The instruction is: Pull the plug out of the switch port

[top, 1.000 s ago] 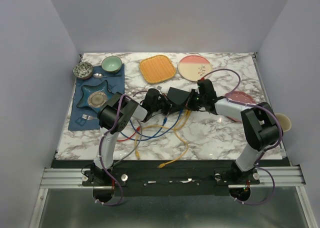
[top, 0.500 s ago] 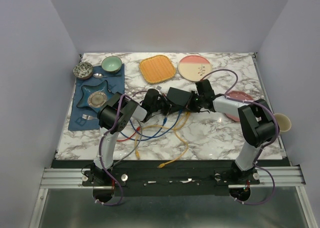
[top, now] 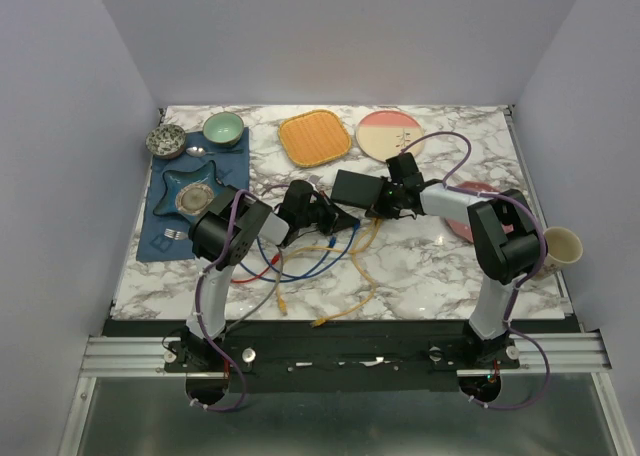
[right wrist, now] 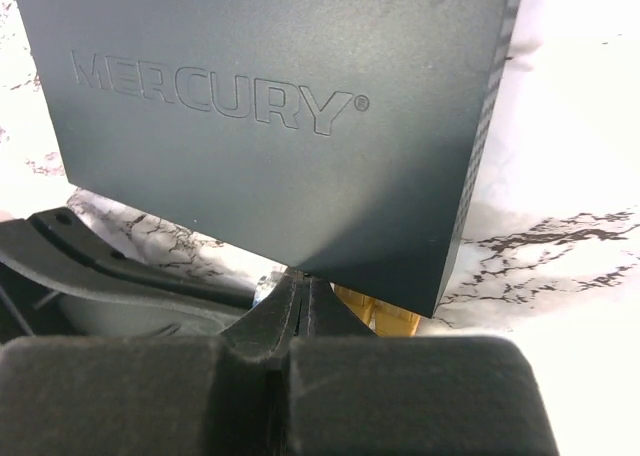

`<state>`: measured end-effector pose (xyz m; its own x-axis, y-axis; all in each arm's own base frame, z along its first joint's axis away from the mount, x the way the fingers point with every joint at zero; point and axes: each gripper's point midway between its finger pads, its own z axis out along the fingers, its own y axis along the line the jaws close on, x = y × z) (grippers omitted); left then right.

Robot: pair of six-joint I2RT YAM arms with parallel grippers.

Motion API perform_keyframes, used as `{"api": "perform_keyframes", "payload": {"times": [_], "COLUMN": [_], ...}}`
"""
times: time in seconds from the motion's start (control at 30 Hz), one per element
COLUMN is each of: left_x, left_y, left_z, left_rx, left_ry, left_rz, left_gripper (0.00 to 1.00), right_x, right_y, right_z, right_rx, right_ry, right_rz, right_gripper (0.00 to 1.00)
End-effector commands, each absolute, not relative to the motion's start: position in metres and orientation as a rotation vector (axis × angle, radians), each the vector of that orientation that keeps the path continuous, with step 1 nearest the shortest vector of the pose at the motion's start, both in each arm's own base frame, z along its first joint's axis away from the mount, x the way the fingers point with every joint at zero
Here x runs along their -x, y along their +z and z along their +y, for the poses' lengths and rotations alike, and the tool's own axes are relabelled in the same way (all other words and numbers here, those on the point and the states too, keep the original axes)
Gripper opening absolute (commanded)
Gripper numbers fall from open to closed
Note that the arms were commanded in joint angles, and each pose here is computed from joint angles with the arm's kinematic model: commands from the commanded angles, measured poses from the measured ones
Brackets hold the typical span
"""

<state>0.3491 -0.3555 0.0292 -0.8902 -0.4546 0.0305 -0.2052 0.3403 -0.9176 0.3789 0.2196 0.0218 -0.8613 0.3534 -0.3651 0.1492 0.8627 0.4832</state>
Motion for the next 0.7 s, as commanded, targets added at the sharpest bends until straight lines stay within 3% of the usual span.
{"api": "perform_keyframes", "payload": {"times": [0.0, 0.53, 0.57, 0.67], "left_x": [-0.312, -0.304, -0.309, -0.323], "left_y": [-0.023, 0.013, 0.019, 0.036], "left_z": [-0.33, -0.236, -0.237, -0.242], "left_rx": [0.675, 0.673, 0.66, 0.596], "left_ry": [-1.379, -1.01, -1.005, -1.01], "left_rz": [2.605, 2.561, 2.557, 2.527], "left_gripper": [0.0, 0.0, 0.03, 0.33], "right_x": [-0.397, -0.395, -0.395, -0.391], "right_y": [0.026, 0.088, 0.091, 0.104], "right_z": [0.201, 0.2, 0.2, 0.197], "right_rx": [-0.4, -0.361, -0.358, -0.348], "right_ry": [0.519, 0.627, 0.629, 0.635], "right_rz": [2.533, 2.359, 2.35, 2.313], "right_gripper": [0.01, 0.01, 0.01, 0.12]}}
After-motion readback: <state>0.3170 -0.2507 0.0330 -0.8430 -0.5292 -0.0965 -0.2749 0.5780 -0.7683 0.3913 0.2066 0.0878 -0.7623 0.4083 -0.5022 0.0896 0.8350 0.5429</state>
